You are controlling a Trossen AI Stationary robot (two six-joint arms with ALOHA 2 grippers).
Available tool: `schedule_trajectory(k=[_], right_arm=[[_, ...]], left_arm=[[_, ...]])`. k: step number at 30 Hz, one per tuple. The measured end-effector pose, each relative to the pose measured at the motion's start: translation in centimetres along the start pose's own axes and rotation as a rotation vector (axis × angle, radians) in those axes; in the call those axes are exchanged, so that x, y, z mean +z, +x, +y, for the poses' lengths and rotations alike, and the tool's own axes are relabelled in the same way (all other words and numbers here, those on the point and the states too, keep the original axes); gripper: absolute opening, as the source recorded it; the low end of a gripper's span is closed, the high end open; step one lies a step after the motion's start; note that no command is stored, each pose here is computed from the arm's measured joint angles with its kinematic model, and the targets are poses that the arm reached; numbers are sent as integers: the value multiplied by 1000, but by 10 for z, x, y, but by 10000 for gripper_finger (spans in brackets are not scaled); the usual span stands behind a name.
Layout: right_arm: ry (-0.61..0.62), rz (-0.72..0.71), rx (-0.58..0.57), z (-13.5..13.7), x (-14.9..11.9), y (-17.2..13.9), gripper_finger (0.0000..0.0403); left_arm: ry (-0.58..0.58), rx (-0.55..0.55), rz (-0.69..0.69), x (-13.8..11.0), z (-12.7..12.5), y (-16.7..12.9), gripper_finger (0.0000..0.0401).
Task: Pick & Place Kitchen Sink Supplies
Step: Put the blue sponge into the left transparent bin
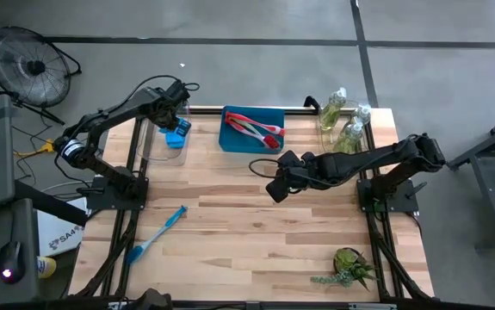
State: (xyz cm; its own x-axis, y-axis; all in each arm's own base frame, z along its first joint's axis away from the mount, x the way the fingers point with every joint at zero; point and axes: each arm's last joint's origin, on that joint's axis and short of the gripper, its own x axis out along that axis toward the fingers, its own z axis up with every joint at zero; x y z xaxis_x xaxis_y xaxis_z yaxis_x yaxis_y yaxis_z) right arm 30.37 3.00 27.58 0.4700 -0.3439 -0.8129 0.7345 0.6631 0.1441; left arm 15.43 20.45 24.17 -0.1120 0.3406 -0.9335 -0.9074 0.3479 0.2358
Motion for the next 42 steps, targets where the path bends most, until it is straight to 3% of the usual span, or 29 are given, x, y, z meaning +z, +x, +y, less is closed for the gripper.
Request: schedule_trajectory(k=[29,42], right_arm=[[13,-3,6,1,0,0,193],[27,-2,6,1,0,0,193]], left_arm=[[-20,20,0,-9,-3,19,84],[-4,-18,-37,-5,-5,19,190]])
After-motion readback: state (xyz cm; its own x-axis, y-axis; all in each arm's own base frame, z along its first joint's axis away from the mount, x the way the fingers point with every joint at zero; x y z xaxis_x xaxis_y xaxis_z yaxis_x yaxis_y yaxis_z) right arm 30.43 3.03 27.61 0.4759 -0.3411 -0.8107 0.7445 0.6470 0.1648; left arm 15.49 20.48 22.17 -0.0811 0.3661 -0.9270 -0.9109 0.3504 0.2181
